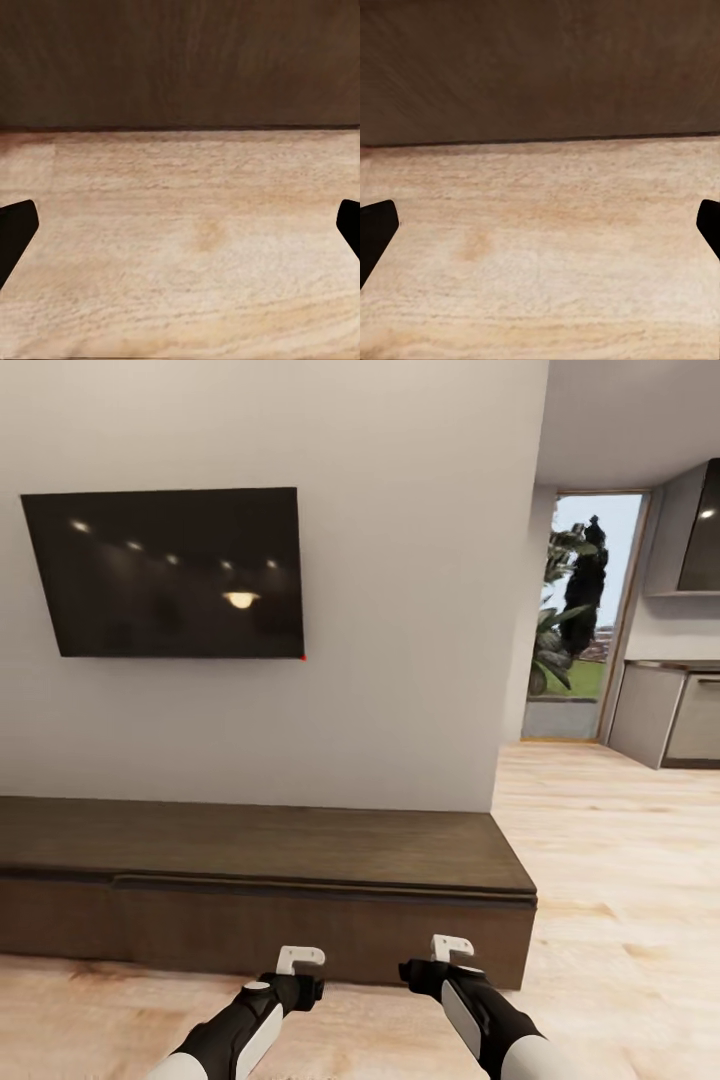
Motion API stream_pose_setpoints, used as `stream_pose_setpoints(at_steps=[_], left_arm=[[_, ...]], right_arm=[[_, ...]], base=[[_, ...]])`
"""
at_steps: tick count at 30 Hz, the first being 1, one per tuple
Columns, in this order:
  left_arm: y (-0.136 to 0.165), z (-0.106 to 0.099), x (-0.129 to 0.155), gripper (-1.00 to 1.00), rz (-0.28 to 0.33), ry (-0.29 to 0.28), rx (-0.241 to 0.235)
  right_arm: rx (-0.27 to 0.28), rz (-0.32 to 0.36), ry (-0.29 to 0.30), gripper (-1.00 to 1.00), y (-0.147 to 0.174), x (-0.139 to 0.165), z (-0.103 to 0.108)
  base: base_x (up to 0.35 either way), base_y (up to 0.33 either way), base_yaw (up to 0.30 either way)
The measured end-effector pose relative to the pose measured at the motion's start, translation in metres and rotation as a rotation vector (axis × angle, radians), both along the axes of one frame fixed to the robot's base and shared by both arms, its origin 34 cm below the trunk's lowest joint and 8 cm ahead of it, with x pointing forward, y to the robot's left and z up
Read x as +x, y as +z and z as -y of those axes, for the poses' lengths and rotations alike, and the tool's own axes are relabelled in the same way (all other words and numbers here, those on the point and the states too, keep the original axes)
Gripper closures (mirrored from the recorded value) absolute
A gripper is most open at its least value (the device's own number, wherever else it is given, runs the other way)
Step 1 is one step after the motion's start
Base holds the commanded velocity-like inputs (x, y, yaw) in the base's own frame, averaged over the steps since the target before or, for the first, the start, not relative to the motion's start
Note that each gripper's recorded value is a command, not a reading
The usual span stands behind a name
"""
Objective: Place each of the two pumpkins and all three candles from the living room inside a cabinet in the living room (use any cabinet), then make sure every cabinet is closed, and position the cauldron so it is next to a table in the living room.
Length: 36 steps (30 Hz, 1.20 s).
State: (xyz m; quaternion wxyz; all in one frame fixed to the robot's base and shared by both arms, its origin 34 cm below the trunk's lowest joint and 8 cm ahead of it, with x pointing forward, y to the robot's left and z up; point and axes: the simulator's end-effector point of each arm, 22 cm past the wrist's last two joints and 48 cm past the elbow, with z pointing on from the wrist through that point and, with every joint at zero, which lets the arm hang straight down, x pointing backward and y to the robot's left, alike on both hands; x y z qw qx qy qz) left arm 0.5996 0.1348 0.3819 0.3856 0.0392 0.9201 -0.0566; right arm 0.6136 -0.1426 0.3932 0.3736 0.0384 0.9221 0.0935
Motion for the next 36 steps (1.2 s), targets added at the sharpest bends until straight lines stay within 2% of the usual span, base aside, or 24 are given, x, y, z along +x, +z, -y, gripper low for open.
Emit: stream_pose_setpoints(at_steps=[4, 11, 17, 19, 21, 23, 25, 36], left_arm=[[-0.002, 0.0, 0.0, -1.0, -0.004, 0.002, -0.004], [-0.004, -0.002, 0.0, -1.0, -0.026, 0.054, -0.072], [-0.008, -0.005, -0.002, -1.0, -0.047, 0.085, -0.105], [-0.01, -0.003, -0.003, -1.0, -0.059, 0.103, -0.137], [-0.006, 0.002, -0.003, -1.0, -0.073, 0.127, -0.194], [-0.003, -0.002, -0.002, -1.0, -0.084, 0.15, -0.23], [0.0, -0.007, -0.001, -1.0, -0.088, 0.164, -0.247], [0.02, -0.017, 0.006, -1.0, -0.096, 0.192, -0.265]], right_arm=[[-0.001, -0.003, 0.001, -1.0, -0.002, 0.0, 0.0], [-0.001, -0.01, 0.004, -1.0, -0.005, -0.002, -0.001], [-0.001, -0.016, 0.005, -1.0, -0.008, -0.003, -0.002], [-0.001, -0.017, 0.006, -1.0, -0.009, -0.003, -0.003], [0.0, -0.019, 0.006, -1.0, -0.005, -0.002, -0.004], [0.0, -0.021, 0.007, -1.0, -0.001, -0.001, -0.004], [0.0, -0.023, 0.008, -1.0, 0.002, 0.0, -0.005], [-0.001, -0.034, 0.009, -1.0, 0.021, 0.004, -0.006]], base=[[0.0, 0.0, 0.247], [0.0, 0.0, 0.244], [0.0, 0.0, 0.244], [0.0, 0.0, 0.244], [0.0, 0.0, 0.244], [0.0, 0.0, 0.244], [0.0, 0.0, 0.244], [0.0, 0.0, 0.244]])
